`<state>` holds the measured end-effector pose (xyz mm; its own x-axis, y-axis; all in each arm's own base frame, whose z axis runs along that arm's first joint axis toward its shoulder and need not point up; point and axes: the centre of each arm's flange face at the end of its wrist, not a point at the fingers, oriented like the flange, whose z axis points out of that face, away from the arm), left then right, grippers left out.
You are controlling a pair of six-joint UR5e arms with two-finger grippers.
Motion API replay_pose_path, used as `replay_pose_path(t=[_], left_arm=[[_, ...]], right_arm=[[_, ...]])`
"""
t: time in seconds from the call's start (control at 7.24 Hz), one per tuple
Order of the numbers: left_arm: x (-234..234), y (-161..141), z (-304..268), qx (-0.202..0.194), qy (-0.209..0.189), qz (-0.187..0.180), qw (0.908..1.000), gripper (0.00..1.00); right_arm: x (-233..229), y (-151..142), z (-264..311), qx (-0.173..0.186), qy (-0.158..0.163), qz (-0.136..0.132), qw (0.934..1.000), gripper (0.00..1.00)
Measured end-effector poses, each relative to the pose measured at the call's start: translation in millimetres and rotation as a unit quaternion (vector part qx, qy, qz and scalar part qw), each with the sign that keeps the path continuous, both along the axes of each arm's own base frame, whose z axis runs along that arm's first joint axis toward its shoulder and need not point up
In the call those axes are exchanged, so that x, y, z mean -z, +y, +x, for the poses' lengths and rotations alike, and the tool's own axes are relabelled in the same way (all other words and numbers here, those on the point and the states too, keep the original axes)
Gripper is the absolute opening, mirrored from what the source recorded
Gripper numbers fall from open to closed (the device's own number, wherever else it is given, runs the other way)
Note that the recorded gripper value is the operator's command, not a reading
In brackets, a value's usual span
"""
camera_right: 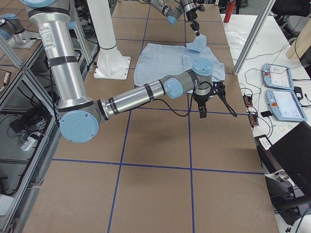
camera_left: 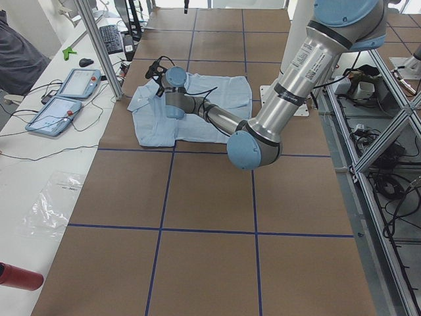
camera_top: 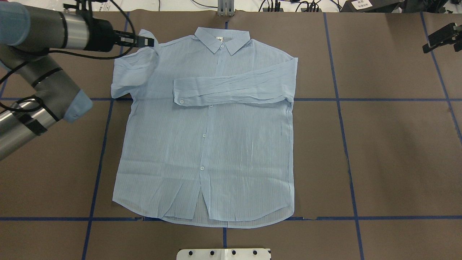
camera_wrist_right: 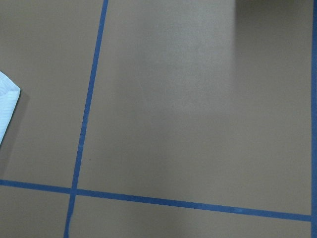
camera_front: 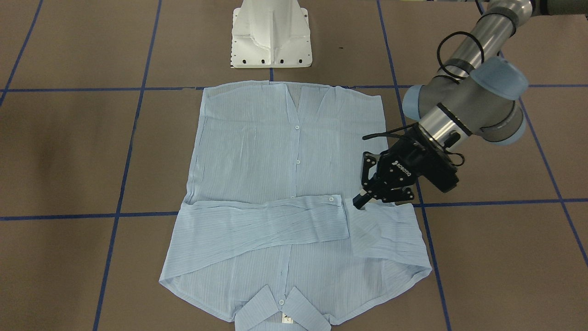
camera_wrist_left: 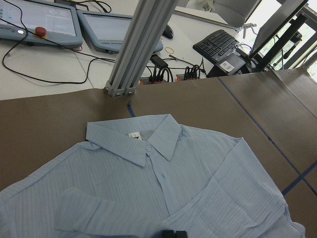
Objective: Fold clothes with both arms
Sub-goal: 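Carry the grasped cuff with the left gripper across the chest over the first sleeve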
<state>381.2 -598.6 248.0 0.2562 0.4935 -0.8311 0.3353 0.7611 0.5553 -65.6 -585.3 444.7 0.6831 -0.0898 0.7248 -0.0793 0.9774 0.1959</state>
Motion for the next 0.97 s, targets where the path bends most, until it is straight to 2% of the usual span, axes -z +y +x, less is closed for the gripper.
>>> replay_pose_path(t=[0.41,0.97], left_arm=[[68.6,41.6,119.3,0.007,-0.017,-0.009,0.9998,0.00],[83.2,77.3,205.9,-0.006,-0.036,-0.011,0.9993,0.00]], right_arm=[[0.8,0.8,0.2,0.000,0.000,0.001,1.0000,1.00],[-0.1,0.2,0.1,0.000,0.000,0.000,1.0000,1.00]])
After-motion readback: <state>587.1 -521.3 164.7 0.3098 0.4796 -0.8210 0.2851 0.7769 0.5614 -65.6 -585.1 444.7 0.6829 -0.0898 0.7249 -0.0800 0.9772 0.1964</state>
